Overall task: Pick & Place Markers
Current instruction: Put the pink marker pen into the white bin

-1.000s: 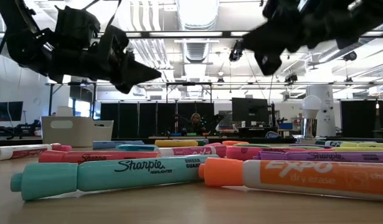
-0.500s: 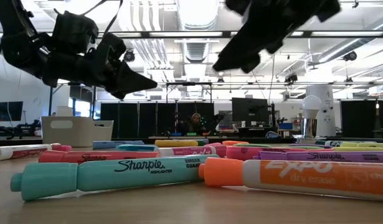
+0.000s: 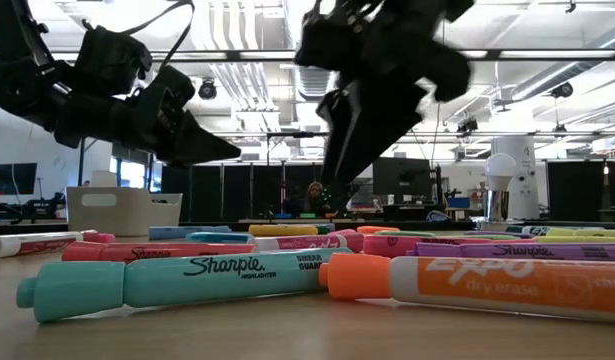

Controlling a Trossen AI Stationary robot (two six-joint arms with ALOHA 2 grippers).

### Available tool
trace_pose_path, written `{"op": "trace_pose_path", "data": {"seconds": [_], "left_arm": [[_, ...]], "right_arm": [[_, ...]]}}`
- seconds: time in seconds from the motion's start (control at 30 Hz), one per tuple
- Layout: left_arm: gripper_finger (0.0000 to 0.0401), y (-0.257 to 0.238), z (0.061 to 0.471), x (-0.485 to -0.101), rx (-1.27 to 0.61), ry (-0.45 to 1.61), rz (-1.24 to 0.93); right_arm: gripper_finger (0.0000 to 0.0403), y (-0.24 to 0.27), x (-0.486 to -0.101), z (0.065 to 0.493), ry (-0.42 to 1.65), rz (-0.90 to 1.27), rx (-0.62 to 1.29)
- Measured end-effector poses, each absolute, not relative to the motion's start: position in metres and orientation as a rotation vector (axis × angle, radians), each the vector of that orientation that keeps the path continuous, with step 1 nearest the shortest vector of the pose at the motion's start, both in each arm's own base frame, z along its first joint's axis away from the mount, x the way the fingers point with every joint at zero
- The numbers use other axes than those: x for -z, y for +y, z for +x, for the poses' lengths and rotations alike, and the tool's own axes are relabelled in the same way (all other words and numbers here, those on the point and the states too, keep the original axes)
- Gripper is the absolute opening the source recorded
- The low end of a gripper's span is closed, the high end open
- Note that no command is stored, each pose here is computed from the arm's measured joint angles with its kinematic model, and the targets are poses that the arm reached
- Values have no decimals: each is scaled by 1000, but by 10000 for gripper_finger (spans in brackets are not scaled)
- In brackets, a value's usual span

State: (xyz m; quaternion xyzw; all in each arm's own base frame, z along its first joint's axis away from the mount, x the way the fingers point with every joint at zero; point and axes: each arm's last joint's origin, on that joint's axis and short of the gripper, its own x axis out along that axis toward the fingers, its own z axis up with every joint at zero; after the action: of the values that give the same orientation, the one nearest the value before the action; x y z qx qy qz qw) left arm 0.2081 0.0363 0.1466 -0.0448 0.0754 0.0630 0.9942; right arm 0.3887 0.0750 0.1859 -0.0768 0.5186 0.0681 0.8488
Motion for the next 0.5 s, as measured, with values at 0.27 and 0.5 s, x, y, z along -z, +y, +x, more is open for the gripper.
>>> {"op": "trace_pose_path", "data": {"seconds": [0.27, 0.5], "left_arm": [[0, 36, 208, -146, -128, 151, -102], [0, 36, 208, -146, -129, 151, -101]], "right_arm": [[215, 66, -160, 407, 1150, -122, -204], [193, 67, -143, 411, 1189, -114, -220]]}}
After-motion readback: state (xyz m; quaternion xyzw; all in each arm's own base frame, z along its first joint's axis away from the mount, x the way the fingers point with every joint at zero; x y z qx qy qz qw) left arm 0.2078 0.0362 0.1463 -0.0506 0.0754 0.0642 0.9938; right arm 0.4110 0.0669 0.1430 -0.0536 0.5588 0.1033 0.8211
